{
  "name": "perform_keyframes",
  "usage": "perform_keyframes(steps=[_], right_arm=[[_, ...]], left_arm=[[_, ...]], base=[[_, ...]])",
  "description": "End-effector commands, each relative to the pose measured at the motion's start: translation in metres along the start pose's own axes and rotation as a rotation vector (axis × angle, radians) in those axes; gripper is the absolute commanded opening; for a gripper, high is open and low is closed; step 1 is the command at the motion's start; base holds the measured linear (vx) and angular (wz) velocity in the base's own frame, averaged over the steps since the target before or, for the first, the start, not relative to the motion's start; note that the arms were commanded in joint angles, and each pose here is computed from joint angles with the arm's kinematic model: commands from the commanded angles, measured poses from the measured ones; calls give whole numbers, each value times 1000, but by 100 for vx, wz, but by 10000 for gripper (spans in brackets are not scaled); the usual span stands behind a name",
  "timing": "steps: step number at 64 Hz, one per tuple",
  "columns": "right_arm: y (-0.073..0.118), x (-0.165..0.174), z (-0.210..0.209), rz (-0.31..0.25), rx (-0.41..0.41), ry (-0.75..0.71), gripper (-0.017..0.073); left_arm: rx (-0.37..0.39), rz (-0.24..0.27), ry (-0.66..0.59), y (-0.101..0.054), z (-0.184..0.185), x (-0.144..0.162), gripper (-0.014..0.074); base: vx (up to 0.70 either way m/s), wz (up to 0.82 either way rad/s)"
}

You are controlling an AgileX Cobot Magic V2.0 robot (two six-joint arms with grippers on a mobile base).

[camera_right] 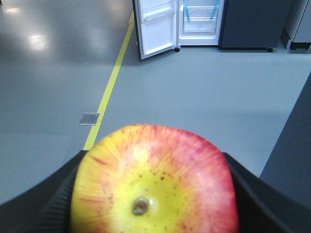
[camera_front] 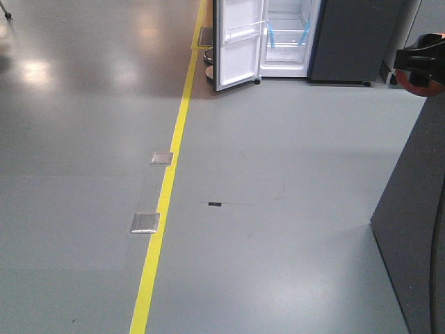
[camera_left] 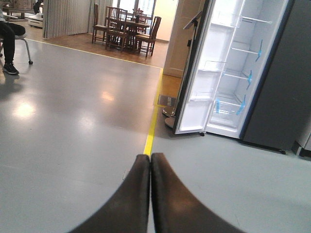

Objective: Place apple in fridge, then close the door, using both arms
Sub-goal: 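Drive toward the open white refrigerator carrying the apple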

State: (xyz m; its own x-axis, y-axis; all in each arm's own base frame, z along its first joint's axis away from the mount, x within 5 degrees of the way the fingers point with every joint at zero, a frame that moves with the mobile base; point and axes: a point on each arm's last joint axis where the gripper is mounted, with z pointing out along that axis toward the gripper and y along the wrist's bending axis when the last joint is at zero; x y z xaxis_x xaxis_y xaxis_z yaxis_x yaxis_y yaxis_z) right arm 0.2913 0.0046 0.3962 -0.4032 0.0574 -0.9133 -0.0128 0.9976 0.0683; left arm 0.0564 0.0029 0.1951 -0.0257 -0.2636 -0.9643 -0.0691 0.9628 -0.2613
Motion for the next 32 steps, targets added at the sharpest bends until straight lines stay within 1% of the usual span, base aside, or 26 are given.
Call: perform_keyframes(steps=[1,32], right_arm=[[0,-21,-16,-6,1,-141,8],[0,-21,-16,-6,1,-141,8]], left_arm=[[13,-11,-64,1,0,2,-6],[13,-11,-64,1,0,2,-6]], base=[[14,4],[14,1]])
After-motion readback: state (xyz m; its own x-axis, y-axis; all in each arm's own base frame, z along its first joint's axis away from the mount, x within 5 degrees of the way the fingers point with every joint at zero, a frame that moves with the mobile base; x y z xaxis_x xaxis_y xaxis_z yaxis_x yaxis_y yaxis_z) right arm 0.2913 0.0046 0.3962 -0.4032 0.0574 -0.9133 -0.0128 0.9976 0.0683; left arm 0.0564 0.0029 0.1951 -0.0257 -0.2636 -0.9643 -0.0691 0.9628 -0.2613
